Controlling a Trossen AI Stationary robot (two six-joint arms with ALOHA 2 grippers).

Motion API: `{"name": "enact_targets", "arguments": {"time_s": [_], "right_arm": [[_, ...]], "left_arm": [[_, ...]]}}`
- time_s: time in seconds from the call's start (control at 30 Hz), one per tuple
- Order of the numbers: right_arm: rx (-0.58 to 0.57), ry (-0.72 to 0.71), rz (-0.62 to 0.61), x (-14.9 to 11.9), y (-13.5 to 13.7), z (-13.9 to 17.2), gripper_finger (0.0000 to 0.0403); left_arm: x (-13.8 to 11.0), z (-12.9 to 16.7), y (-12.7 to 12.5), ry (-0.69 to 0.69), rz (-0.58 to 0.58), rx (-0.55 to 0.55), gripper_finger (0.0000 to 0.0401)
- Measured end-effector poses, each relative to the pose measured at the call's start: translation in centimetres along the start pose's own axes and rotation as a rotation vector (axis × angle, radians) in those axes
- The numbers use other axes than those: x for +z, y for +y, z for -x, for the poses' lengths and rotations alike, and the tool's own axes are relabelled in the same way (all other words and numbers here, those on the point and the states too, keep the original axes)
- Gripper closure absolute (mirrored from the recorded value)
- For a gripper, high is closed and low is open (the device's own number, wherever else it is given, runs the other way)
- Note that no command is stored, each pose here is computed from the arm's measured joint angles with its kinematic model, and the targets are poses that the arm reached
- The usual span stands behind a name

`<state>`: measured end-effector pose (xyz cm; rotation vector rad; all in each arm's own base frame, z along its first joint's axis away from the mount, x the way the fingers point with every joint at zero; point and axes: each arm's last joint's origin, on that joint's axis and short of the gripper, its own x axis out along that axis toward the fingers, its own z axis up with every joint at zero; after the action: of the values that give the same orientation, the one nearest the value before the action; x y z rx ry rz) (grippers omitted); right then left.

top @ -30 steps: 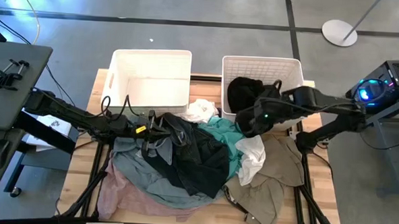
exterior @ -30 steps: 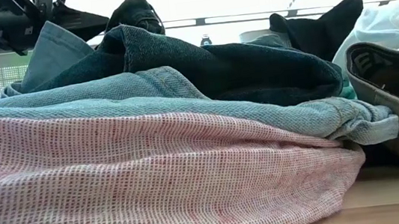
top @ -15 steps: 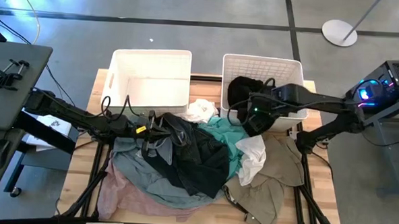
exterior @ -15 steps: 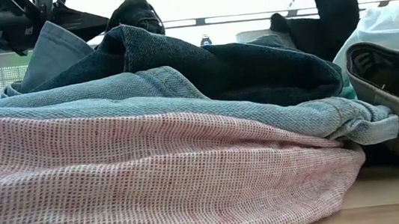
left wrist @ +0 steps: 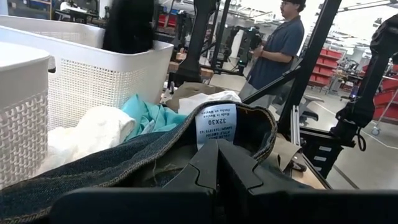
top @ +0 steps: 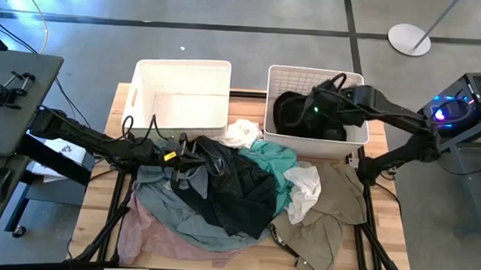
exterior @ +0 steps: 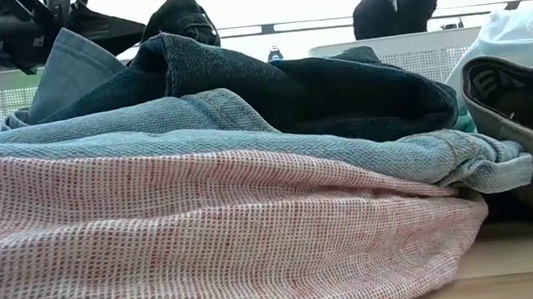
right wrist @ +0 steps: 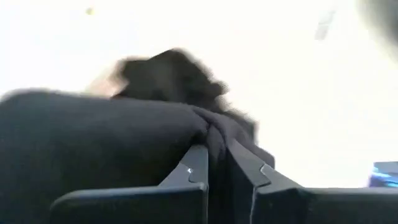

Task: Sort clothes
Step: Put the black shirt into the right white bin, then put the white boxer into the left white bin

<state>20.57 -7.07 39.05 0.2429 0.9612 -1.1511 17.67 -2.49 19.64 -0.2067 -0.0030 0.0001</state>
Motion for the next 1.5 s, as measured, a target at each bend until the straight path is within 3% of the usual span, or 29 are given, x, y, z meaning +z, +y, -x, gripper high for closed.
{"name": "enact_targets", "arguments": {"time_s": [0.1, 0.37, 0.5, 0.6, 0.77, 0.97, 1.1, 1.33, 1.5], "right_arm": [[-0.011, 0.026, -0.023, 0.5, 0.0, -3.4, 0.0394], [0.255, 0.057, -0.095, -1.6, 0.8, -15.2, 0.0371], [0.25, 0.056, -0.12, -3.7, 0.3, -18.5, 0.0349], [0.245, 0.114, -0.112, -4.7, -0.1, -19.2, 0.0334], [0.273, 0.188, -0.029, -3.9, -0.7, -16.7, 0.032], [0.236, -0.015, -0.078, -0.3, -2.0, -7.7, 0.0319], [0.358, -0.117, -0.114, 0.7, -3.4, -1.8, 0.0299], [0.51, -0.09, -0.099, -1.0, -4.0, 3.3, 0.0198], [0.709, 0.059, 0.024, -4.8, 0.3, 4.5, 0.0171]], "left_arm": [[0.0, 0.0, 0.0, 0.0, 0.0, 0.0, 0.0401], [0.0, 0.0, 0.0, 0.0, 0.0, 0.0, 0.0401], [0.0, 0.0, 0.0, 0.0, 0.0, 0.0, 0.0401], [0.0, 0.0, 0.0, -0.001, 0.0, 0.0, 0.0401], [0.0, 0.0, 0.0, -0.002, 0.001, 0.0, 0.0401], [0.0, 0.0, 0.0, -0.002, 0.01, 0.0, 0.0401], [0.0, 0.0, 0.0, -0.002, 0.01, 0.0, 0.0401], [0.0, 0.0, 0.0, -0.001, 0.01, 0.0, 0.0401], [0.0, 0.0, 0.0, -0.001, 0.01, 0.0, 0.0401]]}}
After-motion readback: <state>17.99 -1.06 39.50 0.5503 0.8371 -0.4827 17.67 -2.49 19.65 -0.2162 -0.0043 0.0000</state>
